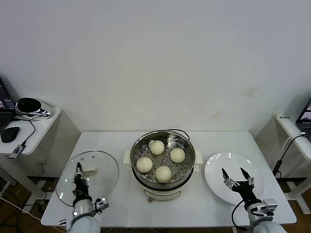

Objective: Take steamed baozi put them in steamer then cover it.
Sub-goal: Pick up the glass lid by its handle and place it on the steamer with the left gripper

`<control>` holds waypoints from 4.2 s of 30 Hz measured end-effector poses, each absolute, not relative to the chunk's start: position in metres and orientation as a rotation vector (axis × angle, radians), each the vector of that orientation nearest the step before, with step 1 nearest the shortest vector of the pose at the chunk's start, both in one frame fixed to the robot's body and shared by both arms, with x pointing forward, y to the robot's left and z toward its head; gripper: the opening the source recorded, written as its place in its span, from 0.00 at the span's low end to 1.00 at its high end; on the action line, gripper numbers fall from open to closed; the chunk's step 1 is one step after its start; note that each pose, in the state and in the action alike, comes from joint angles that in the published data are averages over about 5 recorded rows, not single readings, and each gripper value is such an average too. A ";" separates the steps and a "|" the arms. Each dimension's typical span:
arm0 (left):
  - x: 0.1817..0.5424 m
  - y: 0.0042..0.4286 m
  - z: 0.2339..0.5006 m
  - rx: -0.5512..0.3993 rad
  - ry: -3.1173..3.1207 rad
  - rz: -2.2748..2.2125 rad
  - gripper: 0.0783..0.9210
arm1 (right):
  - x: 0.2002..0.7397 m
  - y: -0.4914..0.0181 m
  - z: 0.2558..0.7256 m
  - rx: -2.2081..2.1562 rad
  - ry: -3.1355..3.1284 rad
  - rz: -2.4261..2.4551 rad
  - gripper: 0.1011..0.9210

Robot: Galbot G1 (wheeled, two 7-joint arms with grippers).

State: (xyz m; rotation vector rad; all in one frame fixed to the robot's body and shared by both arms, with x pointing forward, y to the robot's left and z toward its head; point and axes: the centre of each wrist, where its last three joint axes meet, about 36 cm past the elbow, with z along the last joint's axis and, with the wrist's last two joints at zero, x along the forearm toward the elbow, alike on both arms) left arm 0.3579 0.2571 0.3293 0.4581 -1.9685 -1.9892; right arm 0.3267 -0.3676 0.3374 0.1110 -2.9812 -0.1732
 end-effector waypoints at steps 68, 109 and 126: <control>0.405 -0.020 0.448 0.016 -2.245 -2.086 0.08 | 0.321 -0.378 0.328 -0.008 -2.942 -0.069 0.88; 0.409 -0.016 0.435 -0.005 -2.183 -2.074 0.08 | 0.319 -0.373 0.323 -0.004 -2.938 -0.073 0.88; 0.407 -0.015 0.438 -0.018 -2.179 -2.064 0.08 | 0.319 -0.373 0.322 -0.003 -2.939 -0.078 0.88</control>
